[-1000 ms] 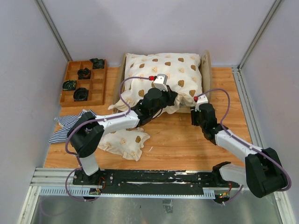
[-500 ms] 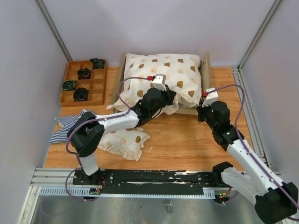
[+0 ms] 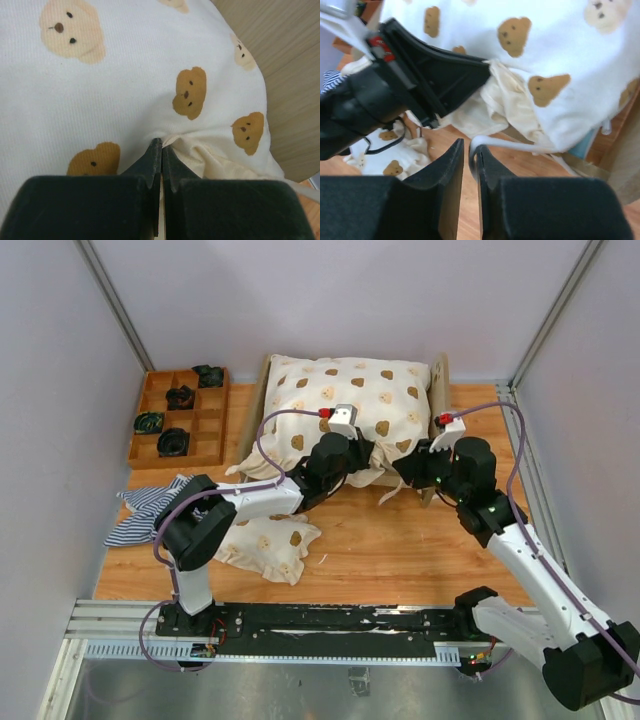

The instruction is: Set up the pet bed

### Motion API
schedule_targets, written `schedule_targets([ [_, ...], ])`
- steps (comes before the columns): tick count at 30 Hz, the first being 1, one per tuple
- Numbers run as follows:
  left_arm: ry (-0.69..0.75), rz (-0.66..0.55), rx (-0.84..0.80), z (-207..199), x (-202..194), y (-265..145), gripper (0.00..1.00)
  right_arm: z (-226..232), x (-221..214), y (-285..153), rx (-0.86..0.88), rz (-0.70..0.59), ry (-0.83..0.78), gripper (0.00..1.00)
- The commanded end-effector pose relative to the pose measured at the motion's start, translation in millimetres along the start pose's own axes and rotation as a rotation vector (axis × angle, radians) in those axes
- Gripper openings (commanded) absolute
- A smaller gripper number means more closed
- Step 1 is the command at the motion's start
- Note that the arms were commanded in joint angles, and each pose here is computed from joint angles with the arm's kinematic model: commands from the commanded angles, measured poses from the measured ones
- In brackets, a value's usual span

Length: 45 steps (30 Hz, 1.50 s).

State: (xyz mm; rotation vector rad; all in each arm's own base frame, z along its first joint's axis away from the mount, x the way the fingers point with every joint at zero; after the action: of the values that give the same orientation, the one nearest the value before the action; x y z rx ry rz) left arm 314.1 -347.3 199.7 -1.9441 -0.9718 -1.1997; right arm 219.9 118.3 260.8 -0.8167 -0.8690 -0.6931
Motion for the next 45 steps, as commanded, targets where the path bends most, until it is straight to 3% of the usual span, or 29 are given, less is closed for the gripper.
schedule_targets([
  [1, -0.003, -0.014, 0.022, 8, -4, 5, 0.0, 22, 16, -8, 0.125, -0.015, 0.014, 0.26],
  [4, -0.006, -0.007, 0.021, 8, -7, 5, 0.0, -4, -10, -6, 0.001, 0.099, -0.14, 0.39],
  [9, -0.017, 0.005, 0.017, 8, -10, 5, 0.0, -32, -15, -11, -0.185, 0.157, -0.369, 0.45],
  [15, -0.008, 0.008, 0.015, 9, -12, 5, 0.0, -35, -20, -7, -0.179, 0.193, -0.391, 0.45],
  [22, -0.009, 0.008, 0.025, 12, -12, 5, 0.0, 3, -17, 8, 0.208, 0.11, -0.248, 0.43],
  [30, -0.019, 0.018, 0.023, 13, -15, 4, 0.0, -42, -28, 1, -0.121, 0.171, -0.533, 0.4],
  [45, -0.018, 0.029, -0.002, 10, -16, 7, 0.0, -86, -73, 25, -0.235, 0.299, -0.766, 0.41],
])
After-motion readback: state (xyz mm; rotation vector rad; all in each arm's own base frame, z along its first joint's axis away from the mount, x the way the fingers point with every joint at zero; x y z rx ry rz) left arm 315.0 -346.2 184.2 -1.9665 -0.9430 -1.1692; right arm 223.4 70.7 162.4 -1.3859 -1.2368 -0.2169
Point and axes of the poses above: each gripper's point midway between its finger pads, its own y axis out along the fingers, its own z axis along the line the jaws close on, x = y × z, the point moved 9 cm from there along -y, back along the fingers, and after that the axes turned 3 degrees about y, right-handed, at the moved point
